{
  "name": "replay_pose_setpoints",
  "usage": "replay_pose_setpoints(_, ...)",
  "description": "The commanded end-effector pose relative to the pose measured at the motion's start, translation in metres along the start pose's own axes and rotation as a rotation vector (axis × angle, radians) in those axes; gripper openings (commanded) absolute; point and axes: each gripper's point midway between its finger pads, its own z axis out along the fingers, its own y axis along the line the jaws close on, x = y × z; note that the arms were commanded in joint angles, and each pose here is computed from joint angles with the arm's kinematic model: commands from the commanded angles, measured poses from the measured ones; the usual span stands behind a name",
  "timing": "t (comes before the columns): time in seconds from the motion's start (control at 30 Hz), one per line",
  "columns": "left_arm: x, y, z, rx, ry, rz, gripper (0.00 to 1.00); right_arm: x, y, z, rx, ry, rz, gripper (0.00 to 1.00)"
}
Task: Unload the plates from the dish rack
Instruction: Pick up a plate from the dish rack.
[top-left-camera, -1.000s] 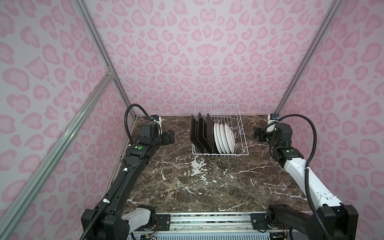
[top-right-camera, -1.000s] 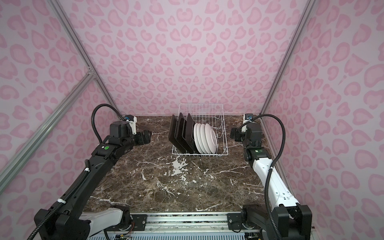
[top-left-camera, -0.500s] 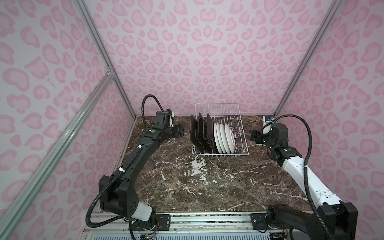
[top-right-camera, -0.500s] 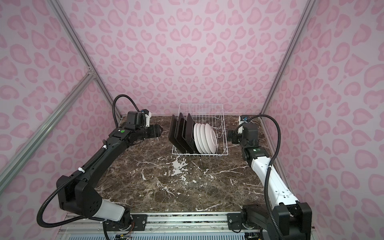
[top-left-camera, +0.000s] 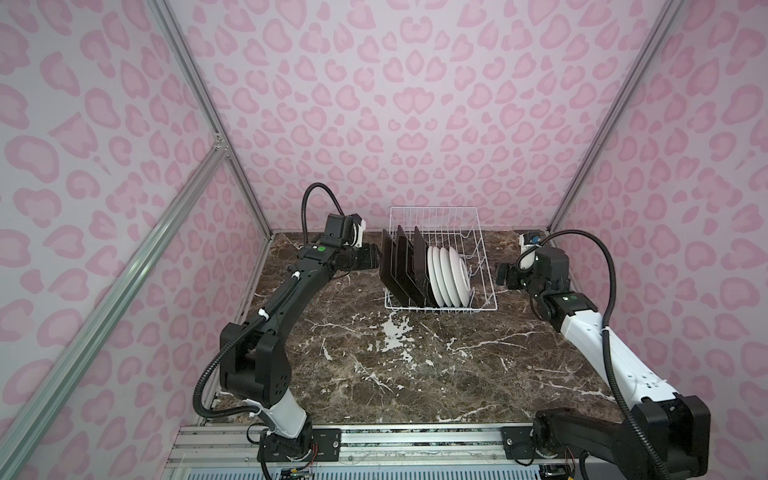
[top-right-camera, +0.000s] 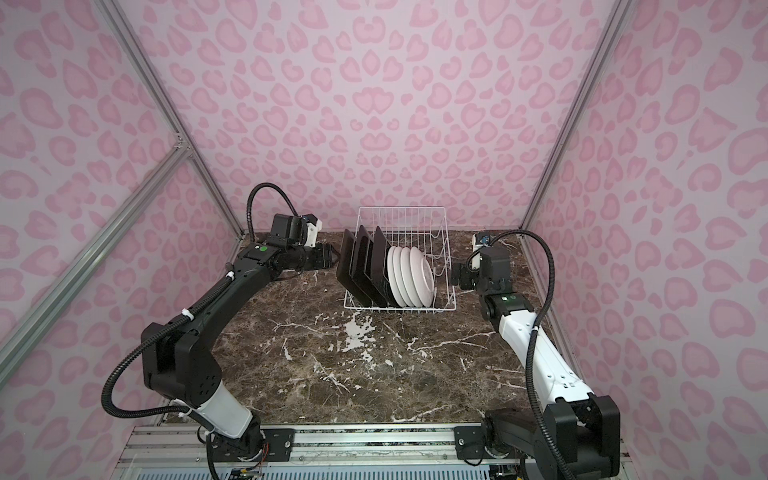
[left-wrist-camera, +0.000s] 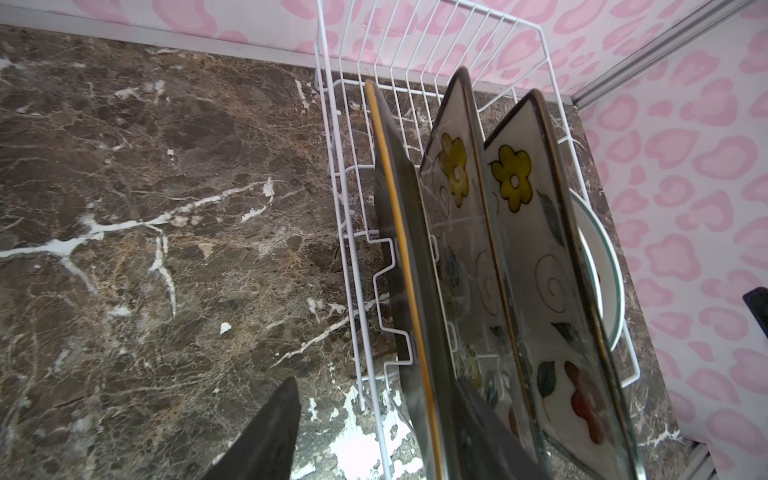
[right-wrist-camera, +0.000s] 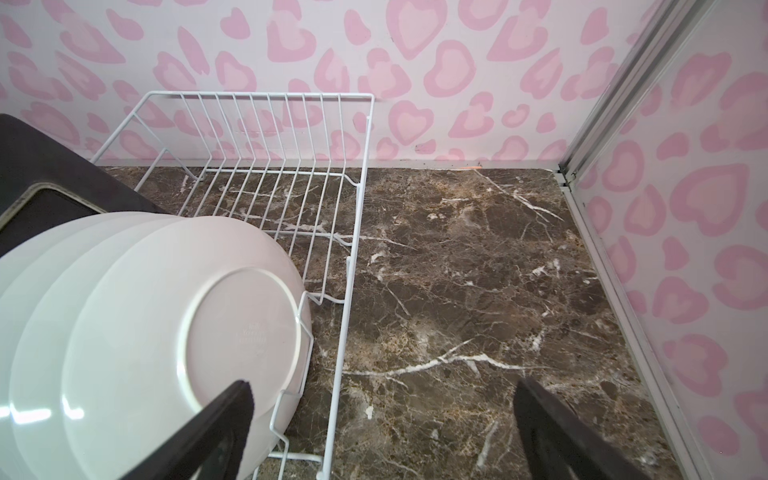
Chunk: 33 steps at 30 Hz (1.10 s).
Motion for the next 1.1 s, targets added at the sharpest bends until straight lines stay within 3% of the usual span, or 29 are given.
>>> replay_pose_setpoints(0.0,0.0,-0.005,0.005,0.014,0.02,-0.007,0.59,-0.003,0.0,0.001,0.009,-0.008,-0.013,0.99)
replay_pose_setpoints(0.3,0.006,-0.007,0.025,0.019,0.078,-0.025,0.47,0.003,0.003,0.004,0.015,0.007,-0.024,0.99)
replay_pose_setpoints(0.7,0.014,-0.016,0.047,0.062,0.143,-0.044,0.44,0.005,0.007,0.007,0.024,0.02,-0.052,0.99)
replay_pose_setpoints(1.03,0.026,-0.013,0.061,0.057,0.195,-0.078,0.38,0.007,0.01,0.012,0.023,0.03,-0.062,0.99)
replay_pose_setpoints(1.07,0.027,-0.012,0.062,0.054,0.199,-0.082,0.33,0.006,0.011,0.012,0.022,0.03,-0.063,0.99)
